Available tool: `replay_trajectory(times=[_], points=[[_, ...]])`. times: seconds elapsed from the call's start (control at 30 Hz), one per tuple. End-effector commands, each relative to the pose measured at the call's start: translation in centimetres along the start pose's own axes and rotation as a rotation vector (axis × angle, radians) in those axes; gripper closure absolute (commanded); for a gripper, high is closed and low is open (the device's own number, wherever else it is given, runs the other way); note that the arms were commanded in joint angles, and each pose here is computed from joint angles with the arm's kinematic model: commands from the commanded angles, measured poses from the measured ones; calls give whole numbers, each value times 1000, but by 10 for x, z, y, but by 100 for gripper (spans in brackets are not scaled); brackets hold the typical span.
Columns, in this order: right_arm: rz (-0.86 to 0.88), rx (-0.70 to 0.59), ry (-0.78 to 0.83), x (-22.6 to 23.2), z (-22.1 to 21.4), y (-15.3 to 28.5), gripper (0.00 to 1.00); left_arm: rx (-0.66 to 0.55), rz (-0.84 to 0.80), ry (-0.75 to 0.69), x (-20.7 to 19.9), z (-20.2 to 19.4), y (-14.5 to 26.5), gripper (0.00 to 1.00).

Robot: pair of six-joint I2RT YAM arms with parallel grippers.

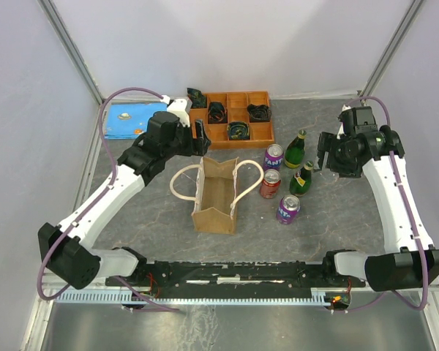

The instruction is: Place the beverage into the canvas bag

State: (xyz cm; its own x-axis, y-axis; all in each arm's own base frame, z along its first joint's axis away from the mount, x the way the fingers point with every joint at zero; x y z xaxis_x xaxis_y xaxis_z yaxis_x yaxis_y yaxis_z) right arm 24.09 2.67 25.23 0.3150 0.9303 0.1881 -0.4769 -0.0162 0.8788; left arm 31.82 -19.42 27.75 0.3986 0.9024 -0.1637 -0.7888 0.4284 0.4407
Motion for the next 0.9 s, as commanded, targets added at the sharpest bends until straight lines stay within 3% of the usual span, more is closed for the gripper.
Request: replay_trajectory(times=[0.0, 0.6, 0.87], points=[[27, -42, 0, 3, 3, 5, 15, 0, 56, -142, 15, -5, -10, 23], [24, -33, 34, 1, 1, 0, 14, 239, -36, -157, 14, -97, -30, 42], [31, -23, 35, 3, 1, -6, 14, 313, -56, -83, 4, -131, -29, 81]])
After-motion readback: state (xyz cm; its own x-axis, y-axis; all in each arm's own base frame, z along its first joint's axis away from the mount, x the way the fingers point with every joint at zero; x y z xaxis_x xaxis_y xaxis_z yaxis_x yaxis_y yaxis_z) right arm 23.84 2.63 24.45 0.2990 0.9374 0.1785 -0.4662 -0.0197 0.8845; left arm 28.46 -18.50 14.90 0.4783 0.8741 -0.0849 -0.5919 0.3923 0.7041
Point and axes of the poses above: each gripper's point midway between its finger pads, its own y axis back along the fingers, its own x axis along the line the jaws close on, z = x × y, the point moved 3 cm from there along y, back along the fingers, and after that the axes turned 8 degrees about -y, right-handed, at the moved point
